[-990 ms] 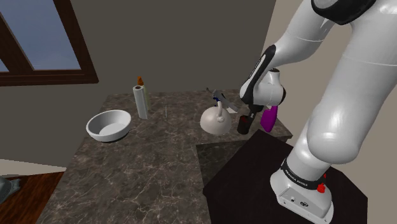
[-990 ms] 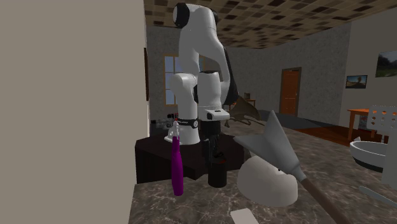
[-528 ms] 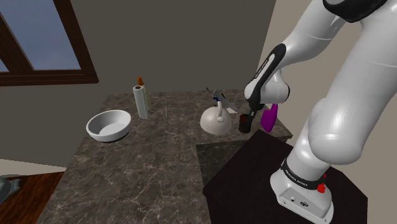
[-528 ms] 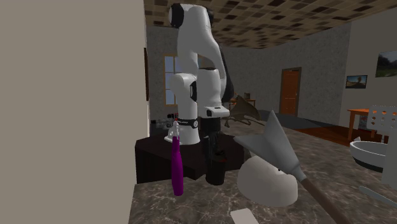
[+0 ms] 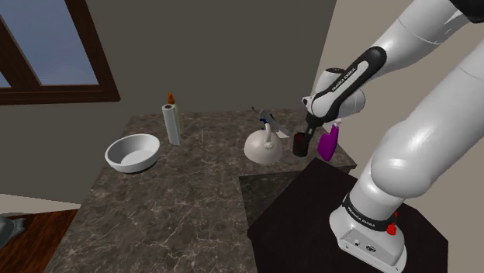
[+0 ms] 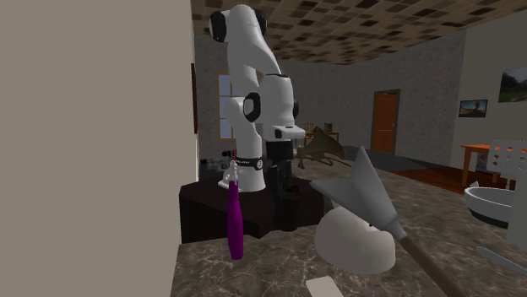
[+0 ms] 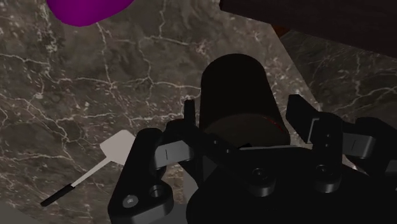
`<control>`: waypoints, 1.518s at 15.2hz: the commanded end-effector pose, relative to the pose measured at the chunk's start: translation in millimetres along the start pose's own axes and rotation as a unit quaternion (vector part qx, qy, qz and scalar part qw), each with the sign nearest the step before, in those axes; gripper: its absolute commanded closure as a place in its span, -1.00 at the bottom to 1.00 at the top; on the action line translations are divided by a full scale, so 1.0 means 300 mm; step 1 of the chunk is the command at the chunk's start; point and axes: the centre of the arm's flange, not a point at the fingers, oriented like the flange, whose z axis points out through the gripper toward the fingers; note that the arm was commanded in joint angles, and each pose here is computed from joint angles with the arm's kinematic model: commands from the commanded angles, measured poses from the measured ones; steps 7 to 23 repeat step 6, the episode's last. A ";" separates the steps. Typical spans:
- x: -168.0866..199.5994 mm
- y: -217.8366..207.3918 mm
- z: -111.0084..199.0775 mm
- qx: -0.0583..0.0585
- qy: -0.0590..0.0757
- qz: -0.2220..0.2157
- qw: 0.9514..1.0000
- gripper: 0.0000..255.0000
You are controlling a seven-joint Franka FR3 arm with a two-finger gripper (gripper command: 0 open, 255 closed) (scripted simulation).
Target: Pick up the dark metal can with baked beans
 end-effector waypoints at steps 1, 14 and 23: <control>0.004 0.006 -0.039 -0.001 -0.001 0.000 1.000 1.00; 0.009 0.010 -0.094 -0.001 -0.001 0.000 1.000 1.00; 0.009 0.010 -0.094 -0.001 -0.001 0.000 1.000 1.00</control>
